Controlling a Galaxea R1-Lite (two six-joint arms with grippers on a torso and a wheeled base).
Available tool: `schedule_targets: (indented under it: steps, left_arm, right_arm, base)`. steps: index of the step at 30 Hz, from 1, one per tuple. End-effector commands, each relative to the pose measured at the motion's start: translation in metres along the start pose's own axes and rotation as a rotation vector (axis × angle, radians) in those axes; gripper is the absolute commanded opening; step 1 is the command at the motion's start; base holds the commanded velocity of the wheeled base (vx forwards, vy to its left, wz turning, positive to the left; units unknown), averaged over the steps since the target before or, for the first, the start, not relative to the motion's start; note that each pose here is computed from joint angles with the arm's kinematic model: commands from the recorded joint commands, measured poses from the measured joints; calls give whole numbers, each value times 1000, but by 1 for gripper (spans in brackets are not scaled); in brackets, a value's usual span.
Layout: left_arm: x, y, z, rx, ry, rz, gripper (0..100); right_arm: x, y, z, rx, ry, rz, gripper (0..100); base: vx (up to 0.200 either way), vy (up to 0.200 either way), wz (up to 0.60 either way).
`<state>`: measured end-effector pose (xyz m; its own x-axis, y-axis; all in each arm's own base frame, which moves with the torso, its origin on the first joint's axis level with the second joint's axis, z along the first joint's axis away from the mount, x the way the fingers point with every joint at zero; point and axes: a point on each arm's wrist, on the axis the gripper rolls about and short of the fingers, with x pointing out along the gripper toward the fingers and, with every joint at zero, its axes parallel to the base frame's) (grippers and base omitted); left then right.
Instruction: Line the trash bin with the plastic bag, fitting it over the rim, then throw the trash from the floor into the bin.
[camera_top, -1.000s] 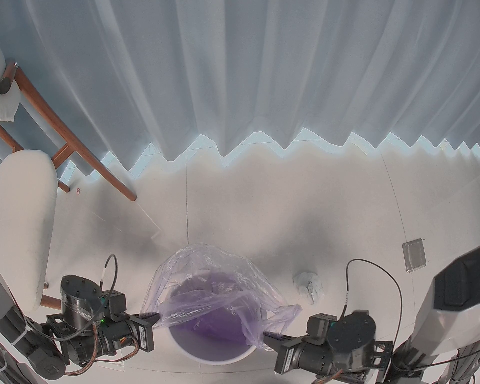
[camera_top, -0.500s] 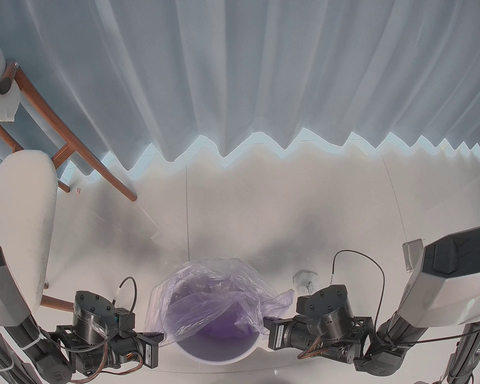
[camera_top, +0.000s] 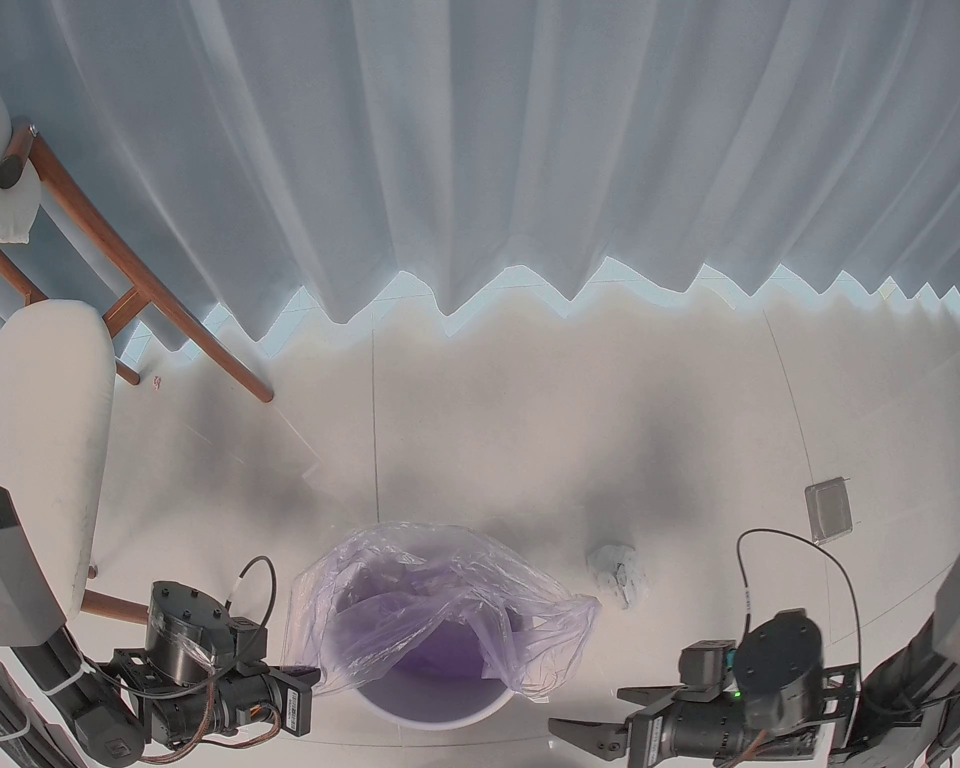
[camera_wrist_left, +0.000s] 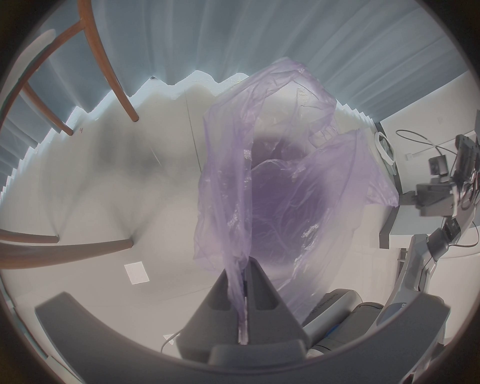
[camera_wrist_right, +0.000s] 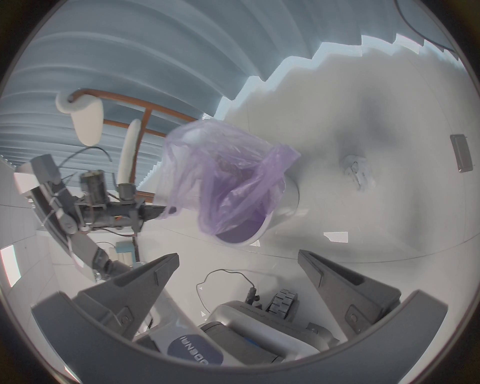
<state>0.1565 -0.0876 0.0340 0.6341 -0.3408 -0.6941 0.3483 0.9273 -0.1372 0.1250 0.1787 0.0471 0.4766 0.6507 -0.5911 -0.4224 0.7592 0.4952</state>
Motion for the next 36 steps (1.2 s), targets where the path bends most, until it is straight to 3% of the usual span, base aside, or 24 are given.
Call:
schedule_targets:
  steps: [1, 6, 8, 9, 10, 15, 20, 25, 27, 30, 36]
  left_arm:
    - [-4, 5, -4, 13, 18, 22, 0]
    - [-8, 5, -2, 16, -2, 18, 0]
    - [-8, 5, -2, 16, -2, 18, 0]
    - [-9, 7, 0, 9, -12, 25, 0]
    - [-9, 8, 1, 3, -23, 31, 0]
    - [-12, 15, 3, 14, -33, 53, 0]
    - [-10, 15, 7, 15, -58, 43, 0]
    - [-9, 12, 18, 14, -122, -56, 0]
    - [-5, 12, 32, -20, -194, -91, 0]
    - [3, 12, 43, -64, -230, -95, 0]
    - [6, 14, 44, -68, -226, -91, 0]
  right_arm:
    - [-46, 4, 19, 36, -158, 110, 100]
    - [-46, 27, 58, 57, -291, 229, 100]
    - [-46, 27, 58, 57, -291, 229, 100]
    - [-26, 36, 80, 67, -330, 230, 100]
    - [-18, 37, 84, 73, -332, 220, 100]
    - [34, 31, 101, 126, -348, 128, 100]
    - [54, 26, 102, 183, -330, 110, 100]
    - [53, 25, 98, 188, -321, 107, 100]
    - [50, 25, 99, 193, -326, 112, 100]
    - [50, 26, 100, 200, -330, 113, 100]
    - [51, 26, 101, 200, -337, 118, 100]
  base:
    - [0, 0, 0]
    - [0, 0, 0]
    - [0, 0, 0]
    - [0, 0, 0]
    - [0, 0, 0]
    - [0, 0, 0]
    - [0, 0, 0]
    - [0, 0, 0]
    - [0, 0, 0]
    - [-200, 0, 0]
    - [-200, 0, 0]
